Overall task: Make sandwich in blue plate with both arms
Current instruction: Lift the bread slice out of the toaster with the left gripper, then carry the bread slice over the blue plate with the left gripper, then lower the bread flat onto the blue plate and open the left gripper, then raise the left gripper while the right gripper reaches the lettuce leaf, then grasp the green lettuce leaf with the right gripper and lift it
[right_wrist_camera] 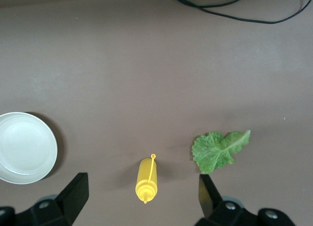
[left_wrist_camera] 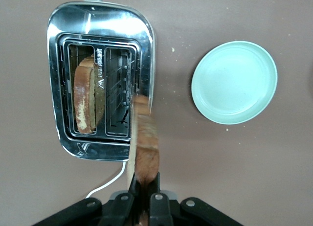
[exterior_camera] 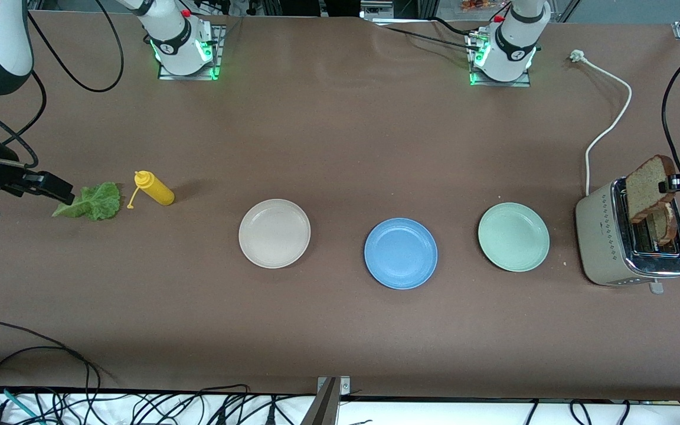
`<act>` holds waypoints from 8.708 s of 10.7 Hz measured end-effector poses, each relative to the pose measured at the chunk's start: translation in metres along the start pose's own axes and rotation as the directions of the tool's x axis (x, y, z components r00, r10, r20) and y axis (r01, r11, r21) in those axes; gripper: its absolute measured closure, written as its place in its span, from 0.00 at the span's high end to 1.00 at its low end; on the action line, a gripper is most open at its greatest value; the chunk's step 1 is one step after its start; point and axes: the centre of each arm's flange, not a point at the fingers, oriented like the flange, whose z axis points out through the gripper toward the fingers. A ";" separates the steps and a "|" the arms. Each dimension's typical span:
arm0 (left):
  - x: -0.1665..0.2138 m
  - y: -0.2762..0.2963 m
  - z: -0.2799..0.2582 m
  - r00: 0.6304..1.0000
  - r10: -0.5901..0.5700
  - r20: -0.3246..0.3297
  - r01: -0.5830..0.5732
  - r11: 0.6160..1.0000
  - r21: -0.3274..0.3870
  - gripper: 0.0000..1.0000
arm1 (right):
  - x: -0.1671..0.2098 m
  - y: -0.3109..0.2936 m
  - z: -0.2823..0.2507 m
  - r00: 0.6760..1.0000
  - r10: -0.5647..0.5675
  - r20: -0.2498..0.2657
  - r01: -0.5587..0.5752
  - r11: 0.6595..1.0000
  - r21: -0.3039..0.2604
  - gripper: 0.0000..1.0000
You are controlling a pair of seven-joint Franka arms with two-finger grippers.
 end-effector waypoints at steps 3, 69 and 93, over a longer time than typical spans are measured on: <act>-0.004 0.011 -0.008 1.000 0.017 -0.003 -0.017 1.000 0.003 0.08 | 0.000 0.000 0.000 1.000 0.000 0.000 0.000 1.000 0.000 1.00; 0.136 0.325 0.266 0.982 0.059 -0.182 -0.165 0.738 -0.654 1.00 | 0.001 0.006 -0.001 1.000 0.009 -0.002 -0.009 1.000 0.000 1.00; -0.156 0.132 -0.098 0.952 0.178 -0.249 -0.166 0.984 0.072 1.00 | -0.026 0.172 0.348 0.861 -0.042 0.507 0.060 0.998 -0.019 1.00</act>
